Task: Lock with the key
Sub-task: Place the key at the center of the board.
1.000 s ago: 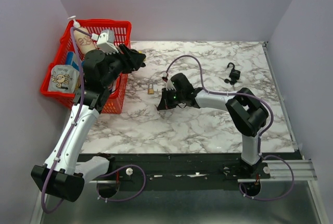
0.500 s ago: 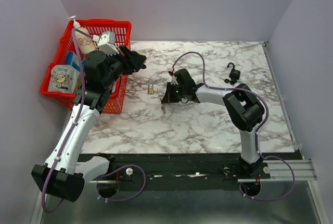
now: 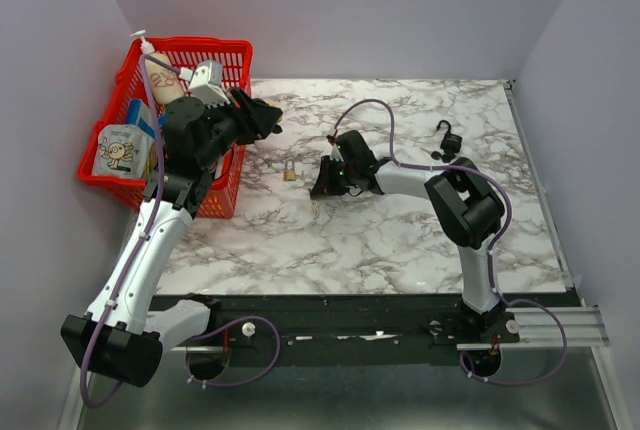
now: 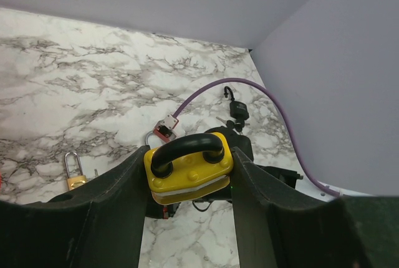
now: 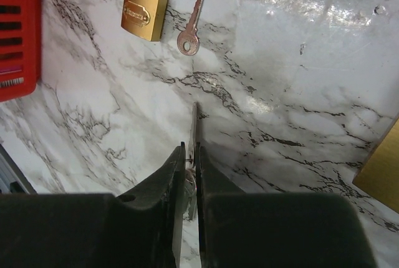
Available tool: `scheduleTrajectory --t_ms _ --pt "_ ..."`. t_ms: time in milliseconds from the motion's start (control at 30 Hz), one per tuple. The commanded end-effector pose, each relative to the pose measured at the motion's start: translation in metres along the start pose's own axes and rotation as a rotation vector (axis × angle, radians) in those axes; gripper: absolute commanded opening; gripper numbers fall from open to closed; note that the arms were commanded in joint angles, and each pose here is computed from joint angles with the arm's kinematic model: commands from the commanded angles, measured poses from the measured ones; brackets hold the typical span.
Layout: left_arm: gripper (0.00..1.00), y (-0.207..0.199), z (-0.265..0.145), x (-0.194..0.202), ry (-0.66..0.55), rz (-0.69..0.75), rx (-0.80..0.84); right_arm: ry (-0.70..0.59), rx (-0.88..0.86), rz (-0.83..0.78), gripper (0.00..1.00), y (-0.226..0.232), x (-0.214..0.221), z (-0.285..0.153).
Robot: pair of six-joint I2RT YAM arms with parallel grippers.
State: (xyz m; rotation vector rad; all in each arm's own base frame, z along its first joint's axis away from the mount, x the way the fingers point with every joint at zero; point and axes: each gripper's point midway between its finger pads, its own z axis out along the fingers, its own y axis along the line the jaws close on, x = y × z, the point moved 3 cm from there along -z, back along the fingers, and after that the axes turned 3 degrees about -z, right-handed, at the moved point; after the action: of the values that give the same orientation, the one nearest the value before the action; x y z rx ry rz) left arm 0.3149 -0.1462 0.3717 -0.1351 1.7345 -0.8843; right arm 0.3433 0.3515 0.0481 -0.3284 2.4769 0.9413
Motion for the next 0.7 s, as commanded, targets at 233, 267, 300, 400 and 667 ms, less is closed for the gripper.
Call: scheduleTrajectory --t_ms 233,267,300,400,667 --pt "0.0 -0.007 -0.006 0.008 0.071 -0.006 0.053 -0.105 -0.162 -0.149 0.56 0.058 -0.047 -0.044" --pt "0.0 -0.011 -0.007 0.009 0.084 -0.004 0.073 -0.117 -0.181 -0.176 0.61 0.064 -0.051 -0.051" --pt "0.0 -0.013 -0.009 0.008 0.091 -0.005 0.087 -0.125 -0.206 -0.208 0.72 0.072 -0.053 -0.061" --pt "0.0 -0.022 -0.013 0.012 0.136 -0.017 0.142 -0.152 -0.229 -0.351 0.95 0.086 -0.058 -0.096" --pt "0.0 -0.067 -0.028 0.023 0.307 -0.131 0.46 -0.333 -0.216 -0.928 1.0 0.094 -0.04 -0.198"
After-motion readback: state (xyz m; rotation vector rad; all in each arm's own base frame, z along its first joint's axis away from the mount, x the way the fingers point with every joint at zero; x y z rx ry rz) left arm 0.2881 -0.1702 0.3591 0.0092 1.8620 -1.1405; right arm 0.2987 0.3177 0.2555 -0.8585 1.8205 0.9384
